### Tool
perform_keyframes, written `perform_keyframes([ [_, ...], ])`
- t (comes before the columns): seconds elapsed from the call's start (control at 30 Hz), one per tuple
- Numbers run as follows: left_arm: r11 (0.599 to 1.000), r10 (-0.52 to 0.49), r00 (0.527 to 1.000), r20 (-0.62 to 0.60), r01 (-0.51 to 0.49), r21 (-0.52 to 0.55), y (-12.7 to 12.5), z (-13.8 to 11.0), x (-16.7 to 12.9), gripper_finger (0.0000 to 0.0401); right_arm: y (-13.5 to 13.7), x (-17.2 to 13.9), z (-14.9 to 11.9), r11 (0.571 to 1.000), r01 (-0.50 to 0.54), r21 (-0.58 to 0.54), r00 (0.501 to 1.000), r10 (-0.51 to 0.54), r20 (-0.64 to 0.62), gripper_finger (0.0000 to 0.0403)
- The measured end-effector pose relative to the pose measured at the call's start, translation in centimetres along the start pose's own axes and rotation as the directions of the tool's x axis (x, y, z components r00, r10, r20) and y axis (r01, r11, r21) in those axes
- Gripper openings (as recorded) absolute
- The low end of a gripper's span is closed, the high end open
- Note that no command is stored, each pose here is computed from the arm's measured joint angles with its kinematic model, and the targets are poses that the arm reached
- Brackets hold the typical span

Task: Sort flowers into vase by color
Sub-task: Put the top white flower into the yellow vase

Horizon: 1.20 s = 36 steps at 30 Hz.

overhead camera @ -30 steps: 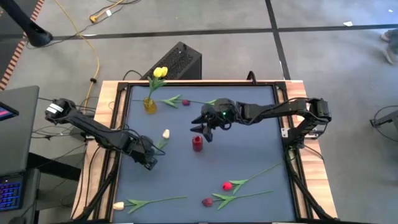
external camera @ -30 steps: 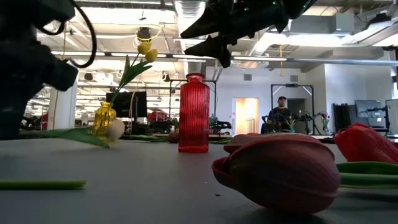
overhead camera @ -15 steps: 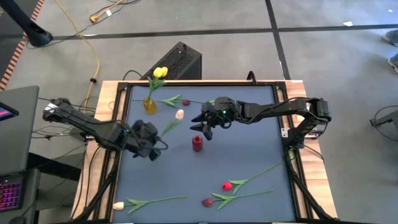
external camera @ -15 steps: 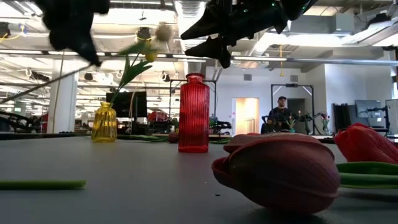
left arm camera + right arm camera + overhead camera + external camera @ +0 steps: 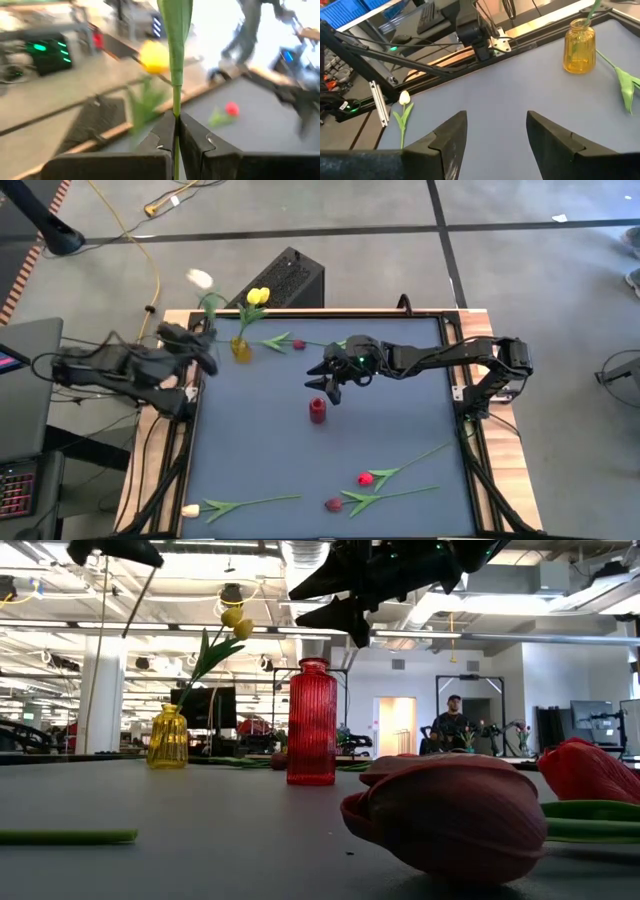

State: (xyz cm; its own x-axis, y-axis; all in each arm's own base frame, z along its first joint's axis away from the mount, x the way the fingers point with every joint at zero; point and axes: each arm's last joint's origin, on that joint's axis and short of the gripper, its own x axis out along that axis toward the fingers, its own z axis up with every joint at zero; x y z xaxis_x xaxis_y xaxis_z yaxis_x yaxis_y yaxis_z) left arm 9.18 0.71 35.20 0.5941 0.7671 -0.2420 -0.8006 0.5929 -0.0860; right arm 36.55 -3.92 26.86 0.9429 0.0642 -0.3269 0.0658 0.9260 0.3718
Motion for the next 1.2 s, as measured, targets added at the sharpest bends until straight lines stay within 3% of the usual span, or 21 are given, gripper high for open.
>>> perform_keyframes([
  [0.13,0.994,0.042,0.997,0.071,-0.035,-0.106,1.3,0.1,-0.2,0.0,-0.1,0.0,0.0,1.0,0.025,0.0,1.0,-0.025,0.011,0.023],
  [0.3,0.984,0.001,0.996,0.085,0.014,-0.178,0.4,-1.9,1.4,0.0,-0.2,0.0,0.4,1.0,0.023,0.004,0.999,-0.023,0.041,0.023],
  [0.5,0.961,0.201,0.971,0.131,-0.17,-0.216,0.8,-4.1,3.9,0.0,-0.3,-0.1,0.8,1.0,0.015,0.02,0.997,-0.016,0.075,0.023],
  [0.6,0.946,0.239,0.959,0.152,-0.195,-0.258,1.3,-4.7,5.1,0.0,-0.3,-0.1,0.8,0.999,0.014,0.035,0.997,-0.017,0.074,0.023],
  [0.73,0.948,0.244,0.954,0.173,-0.197,-0.248,2.3,-5.3,6.6,0.0,-0.3,-0.1,0.7,0.999,0.013,0.036,0.997,-0.016,0.073,0.023],
  [0.93,0.923,0.35,0.92,0.175,-0.306,-0.235,4.3,-5.1,7.6,0.0,-0.2,-0.1,0.7,0.998,0.01,0.069,0.997,-0.015,0.072,0.023],
  [1.2,0.93,0.312,0.941,0.129,-0.275,-0.244,5.8,-5.1,9.0,0.0,-0.2,-0.1,0.7,0.998,0.01,0.07,0.997,-0.015,0.072,0.023],
])
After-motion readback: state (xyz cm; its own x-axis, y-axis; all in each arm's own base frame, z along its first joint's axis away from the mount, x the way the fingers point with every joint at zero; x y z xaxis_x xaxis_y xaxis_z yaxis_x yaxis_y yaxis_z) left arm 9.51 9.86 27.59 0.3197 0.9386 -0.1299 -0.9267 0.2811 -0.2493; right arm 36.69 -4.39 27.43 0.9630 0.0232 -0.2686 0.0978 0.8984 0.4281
